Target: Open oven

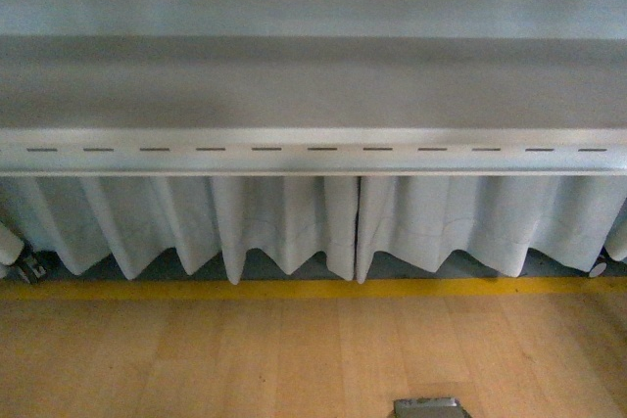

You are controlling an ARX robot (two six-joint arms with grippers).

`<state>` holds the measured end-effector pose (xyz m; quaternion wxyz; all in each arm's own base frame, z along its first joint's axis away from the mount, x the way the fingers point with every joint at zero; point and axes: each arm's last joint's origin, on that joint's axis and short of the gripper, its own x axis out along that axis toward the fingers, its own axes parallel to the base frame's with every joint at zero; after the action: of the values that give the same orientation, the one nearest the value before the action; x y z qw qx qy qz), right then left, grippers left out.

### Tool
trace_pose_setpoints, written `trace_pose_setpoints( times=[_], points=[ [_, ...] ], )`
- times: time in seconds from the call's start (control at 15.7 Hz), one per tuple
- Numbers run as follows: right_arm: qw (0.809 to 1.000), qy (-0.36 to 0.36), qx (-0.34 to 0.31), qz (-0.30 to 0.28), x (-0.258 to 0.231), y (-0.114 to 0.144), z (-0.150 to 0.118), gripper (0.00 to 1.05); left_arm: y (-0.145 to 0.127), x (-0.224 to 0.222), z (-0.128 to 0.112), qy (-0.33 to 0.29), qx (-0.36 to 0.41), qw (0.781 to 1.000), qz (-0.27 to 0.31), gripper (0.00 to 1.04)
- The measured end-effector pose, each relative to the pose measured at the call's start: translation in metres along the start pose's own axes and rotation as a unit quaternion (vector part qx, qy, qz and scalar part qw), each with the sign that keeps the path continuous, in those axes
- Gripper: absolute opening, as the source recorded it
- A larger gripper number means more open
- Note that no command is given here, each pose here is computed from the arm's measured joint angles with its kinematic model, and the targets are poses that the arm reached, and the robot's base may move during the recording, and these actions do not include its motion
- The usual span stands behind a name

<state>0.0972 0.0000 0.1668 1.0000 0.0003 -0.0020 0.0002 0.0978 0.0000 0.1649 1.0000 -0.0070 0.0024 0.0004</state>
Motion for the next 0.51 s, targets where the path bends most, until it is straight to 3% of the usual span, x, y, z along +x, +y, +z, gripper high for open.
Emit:
trace_pose_setpoints(
  times=[0.51],
  points=[
    [1.000,0.000,0.000,-0.001,0.0000,0.0000,0.0000,0.98,0.0000,0.0000,0.0000,0.000,0.002,1.000,0.000,0.98]
  ],
)
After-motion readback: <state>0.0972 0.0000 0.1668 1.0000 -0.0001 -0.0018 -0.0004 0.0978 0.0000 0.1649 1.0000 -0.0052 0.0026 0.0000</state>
